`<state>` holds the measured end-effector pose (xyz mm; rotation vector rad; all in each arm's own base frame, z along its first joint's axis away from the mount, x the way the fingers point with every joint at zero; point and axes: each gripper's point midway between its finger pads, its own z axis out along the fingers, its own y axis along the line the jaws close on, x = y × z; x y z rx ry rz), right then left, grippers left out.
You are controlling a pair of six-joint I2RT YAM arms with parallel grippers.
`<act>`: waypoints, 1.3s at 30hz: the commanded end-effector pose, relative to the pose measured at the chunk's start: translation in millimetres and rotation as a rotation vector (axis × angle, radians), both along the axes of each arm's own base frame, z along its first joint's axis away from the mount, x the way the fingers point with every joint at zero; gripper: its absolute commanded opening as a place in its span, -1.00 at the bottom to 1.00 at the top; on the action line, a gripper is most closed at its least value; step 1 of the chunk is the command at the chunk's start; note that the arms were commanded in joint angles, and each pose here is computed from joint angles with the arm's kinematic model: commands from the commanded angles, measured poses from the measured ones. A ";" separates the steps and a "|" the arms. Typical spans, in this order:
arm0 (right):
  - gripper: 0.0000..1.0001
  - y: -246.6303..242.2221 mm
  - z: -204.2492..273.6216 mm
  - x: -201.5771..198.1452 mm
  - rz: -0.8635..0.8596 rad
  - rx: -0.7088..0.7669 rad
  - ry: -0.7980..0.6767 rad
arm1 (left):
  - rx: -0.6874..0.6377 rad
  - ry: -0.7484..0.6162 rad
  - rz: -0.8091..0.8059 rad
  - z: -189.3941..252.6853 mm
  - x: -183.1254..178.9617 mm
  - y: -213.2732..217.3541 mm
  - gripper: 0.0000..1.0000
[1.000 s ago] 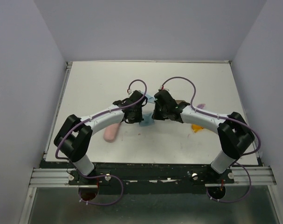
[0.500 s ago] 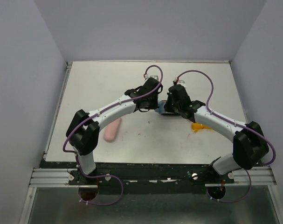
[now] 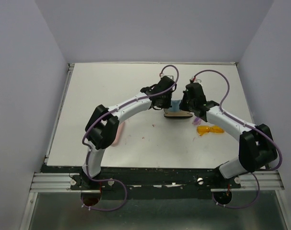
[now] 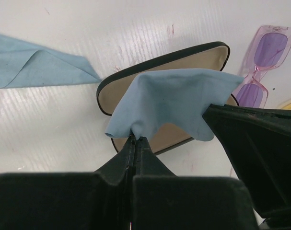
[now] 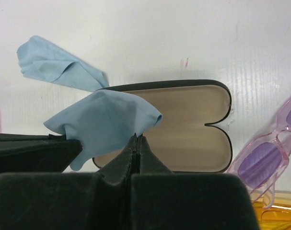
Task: Organize the sunglasses
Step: Place the folded cleaning cloth in the sunglasses case.
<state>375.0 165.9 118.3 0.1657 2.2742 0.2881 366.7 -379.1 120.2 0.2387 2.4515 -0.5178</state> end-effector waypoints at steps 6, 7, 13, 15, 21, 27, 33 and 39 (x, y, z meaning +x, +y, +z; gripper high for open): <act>-0.99 -10.8 -29.4 3.8 0.002 0.008 0.037 | 0.008 0.024 -0.058 -25.3 6.5 -19.9 -1.00; -0.99 -11.8 -32.7 5.3 -0.002 0.009 0.040 | 0.011 0.024 -0.056 -27.0 7.8 -20.5 -1.00; -0.99 -17.9 -44.1 8.9 -0.020 -0.012 0.049 | 0.036 0.032 -0.050 -42.8 14.0 -24.3 -1.00; -0.99 -21.5 -45.6 10.8 -0.035 -0.017 0.044 | 0.046 0.035 -0.045 -46.8 16.3 -23.9 -1.00; -0.99 -31.4 -51.6 12.6 -0.073 -0.035 0.040 | 0.073 0.029 -0.040 -49.6 18.6 -21.1 -1.00; -0.99 -39.4 -54.2 11.8 -0.103 -0.048 0.035 | 0.083 -0.004 -0.032 -41.2 21.1 -15.1 -1.00; -0.99 -45.3 -62.0 6.9 -0.139 -0.039 0.036 | 0.095 -0.027 -0.046 -37.8 23.3 -14.4 -1.00; -0.99 -51.8 -57.6 11.4 -0.168 -0.031 -0.005 | 0.091 -0.038 -0.066 -36.8 22.3 -18.2 -1.00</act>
